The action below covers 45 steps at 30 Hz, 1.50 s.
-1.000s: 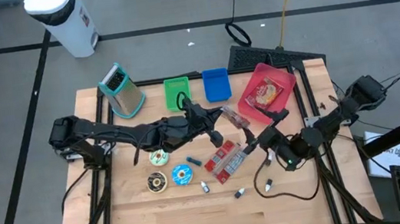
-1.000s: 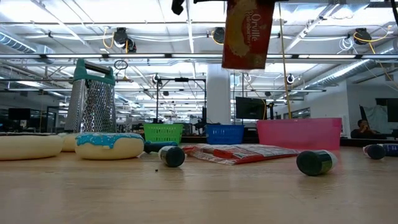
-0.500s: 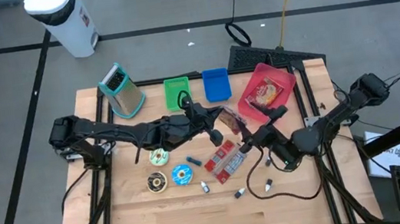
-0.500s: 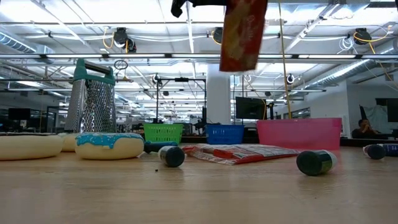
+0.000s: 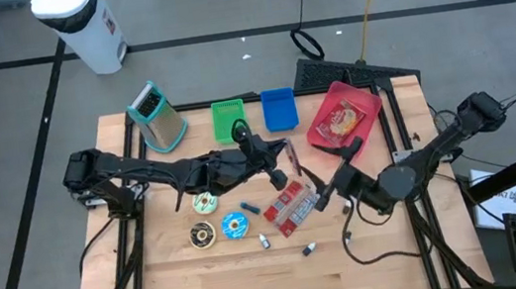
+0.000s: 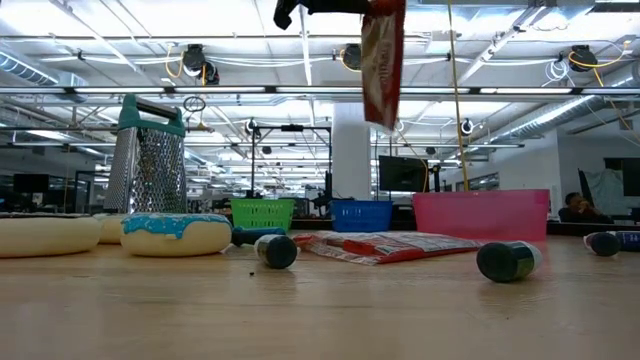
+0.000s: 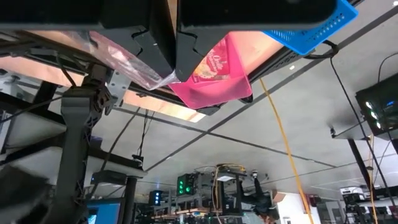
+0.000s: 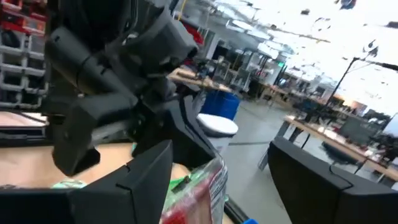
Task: Pick & Place Food Item
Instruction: Stack the bottom red popcorn bag on top of the red popcorn bag in the pink bin
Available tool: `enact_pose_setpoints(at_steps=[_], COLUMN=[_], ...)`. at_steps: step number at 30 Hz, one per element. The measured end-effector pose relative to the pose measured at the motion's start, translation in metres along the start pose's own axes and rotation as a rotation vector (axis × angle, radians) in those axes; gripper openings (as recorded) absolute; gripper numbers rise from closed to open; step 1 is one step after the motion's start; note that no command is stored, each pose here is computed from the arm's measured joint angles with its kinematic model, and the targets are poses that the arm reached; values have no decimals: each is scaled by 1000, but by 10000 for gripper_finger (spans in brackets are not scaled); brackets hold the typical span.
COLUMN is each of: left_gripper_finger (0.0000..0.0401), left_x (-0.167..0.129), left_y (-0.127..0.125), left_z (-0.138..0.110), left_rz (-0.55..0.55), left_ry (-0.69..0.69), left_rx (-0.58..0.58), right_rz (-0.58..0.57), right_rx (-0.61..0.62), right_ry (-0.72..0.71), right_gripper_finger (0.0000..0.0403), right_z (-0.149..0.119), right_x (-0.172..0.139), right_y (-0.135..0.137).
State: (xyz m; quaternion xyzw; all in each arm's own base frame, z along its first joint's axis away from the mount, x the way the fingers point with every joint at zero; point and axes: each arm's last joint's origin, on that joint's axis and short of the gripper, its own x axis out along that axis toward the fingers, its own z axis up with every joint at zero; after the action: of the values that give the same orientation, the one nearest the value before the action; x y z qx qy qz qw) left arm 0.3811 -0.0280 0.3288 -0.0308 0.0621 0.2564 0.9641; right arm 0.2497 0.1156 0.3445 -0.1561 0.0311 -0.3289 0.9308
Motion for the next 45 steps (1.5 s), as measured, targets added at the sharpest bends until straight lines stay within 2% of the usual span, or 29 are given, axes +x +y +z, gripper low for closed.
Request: enact_pose_setpoints(at_steps=[3,6,8,12,17,24,31,39,45], left_gripper_finger=[0,0,0,0,0,0,0,0,0], left_x=[2,5,6,8,12,29,32,30,27], left_y=[4,7,10,13,13,14,19,15,7], left_z=[-1,0,0,0,-2,-19,-21,-24,-24], left_rz=[12,24,31,42,53,72,114,96,19], left_ry=[8,7,8,7,1,30,39,65,67], left_rx=[-5,-13,-25,-31,-36,-30,-28,-7,33], right_rz=[90,354,441,392,359,307,207,219,239], right_rx=[9,126,192,179,169,127,62,35,28], right_ry=[52,190,310,431,461,482,481,505,524], right_gripper_finger=[249,249,249,249,249,249,249,249,249], right_z=[9,11,7,-8,-17,-31,-35,-36,-33], right_x=[4,19,34,53,66,80,79,72,60], right_y=[-5,-12,-17,-22,-17,-4,-2,-2,-4])
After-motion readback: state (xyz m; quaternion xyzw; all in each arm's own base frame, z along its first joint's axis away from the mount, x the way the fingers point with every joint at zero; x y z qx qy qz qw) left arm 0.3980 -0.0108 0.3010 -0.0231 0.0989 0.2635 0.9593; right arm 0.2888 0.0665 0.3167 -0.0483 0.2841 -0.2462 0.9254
